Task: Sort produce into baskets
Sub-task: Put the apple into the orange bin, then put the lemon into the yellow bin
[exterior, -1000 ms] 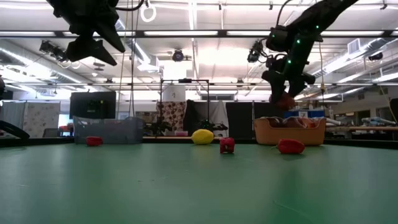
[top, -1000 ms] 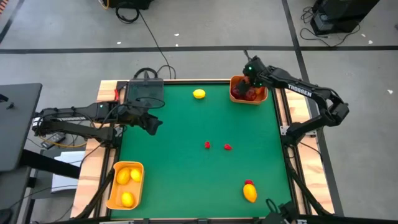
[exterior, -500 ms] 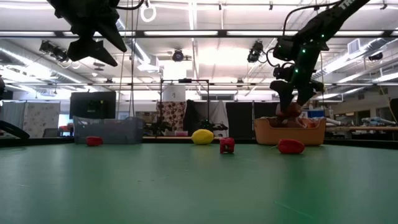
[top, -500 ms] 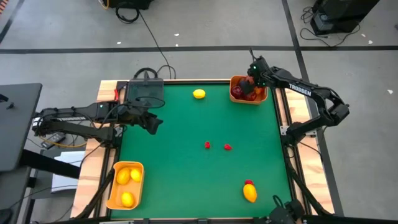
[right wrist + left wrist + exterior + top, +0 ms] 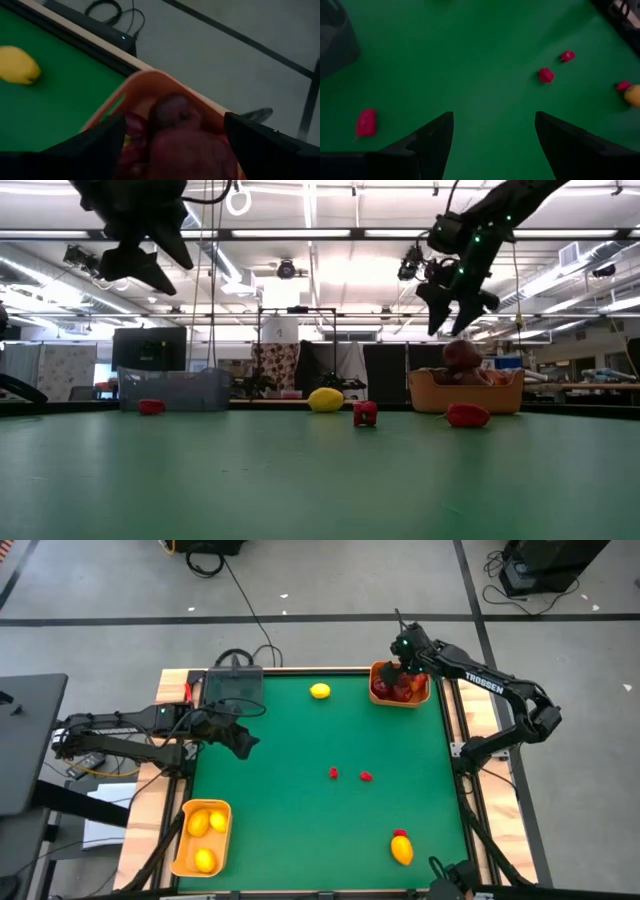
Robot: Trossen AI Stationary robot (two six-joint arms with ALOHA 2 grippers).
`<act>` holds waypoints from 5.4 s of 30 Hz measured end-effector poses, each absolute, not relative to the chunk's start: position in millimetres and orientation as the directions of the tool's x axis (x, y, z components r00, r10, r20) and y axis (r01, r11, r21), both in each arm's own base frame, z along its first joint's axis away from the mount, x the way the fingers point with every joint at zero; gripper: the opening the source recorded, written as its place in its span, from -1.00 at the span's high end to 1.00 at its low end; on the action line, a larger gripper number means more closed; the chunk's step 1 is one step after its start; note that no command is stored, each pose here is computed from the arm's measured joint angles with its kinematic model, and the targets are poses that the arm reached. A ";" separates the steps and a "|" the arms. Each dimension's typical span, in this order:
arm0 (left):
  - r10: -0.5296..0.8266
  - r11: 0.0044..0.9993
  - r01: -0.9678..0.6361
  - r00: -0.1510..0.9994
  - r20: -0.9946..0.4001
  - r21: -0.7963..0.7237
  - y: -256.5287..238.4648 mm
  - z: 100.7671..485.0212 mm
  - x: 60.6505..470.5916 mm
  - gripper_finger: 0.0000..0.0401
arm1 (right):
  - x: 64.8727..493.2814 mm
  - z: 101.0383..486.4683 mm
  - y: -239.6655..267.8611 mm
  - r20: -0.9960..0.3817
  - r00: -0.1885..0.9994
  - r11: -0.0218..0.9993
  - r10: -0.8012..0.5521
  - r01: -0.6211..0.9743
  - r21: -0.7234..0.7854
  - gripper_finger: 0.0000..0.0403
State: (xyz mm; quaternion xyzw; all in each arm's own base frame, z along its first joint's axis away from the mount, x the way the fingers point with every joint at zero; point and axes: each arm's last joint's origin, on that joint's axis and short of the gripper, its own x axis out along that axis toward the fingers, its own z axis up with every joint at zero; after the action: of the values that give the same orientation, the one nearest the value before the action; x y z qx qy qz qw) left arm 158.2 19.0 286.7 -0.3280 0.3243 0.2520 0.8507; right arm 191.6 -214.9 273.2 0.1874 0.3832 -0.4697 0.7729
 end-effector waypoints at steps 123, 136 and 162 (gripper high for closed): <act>0.246 0.661 -0.522 0.829 -0.501 -0.539 60.4 316.7 126.1 -0.17 | 436.0 193.6 -220.8 -0.939 0.308 0.892 -0.154 0.452 0.002 -0.41; 0.276 0.681 -0.514 0.840 -0.467 -0.522 62.0 312.4 130.9 -0.17 | 425.6 190.4 -216.7 -0.972 0.177 0.893 -0.157 0.445 -0.063 -0.76; 0.375 0.623 -0.654 0.731 -0.570 -0.429 70.1 299.8 138.1 -0.17 | 410.4 181.1 -270.1 -0.920 0.370 0.850 -0.128 0.519 0.091 -0.73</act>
State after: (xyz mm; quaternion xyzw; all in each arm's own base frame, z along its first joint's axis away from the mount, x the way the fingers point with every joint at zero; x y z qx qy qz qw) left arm 138.1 70.1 299.8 -0.3192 0.2184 0.2945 0.8739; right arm 410.4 -270.1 181.1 0.1869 0.5240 -0.2007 0.8064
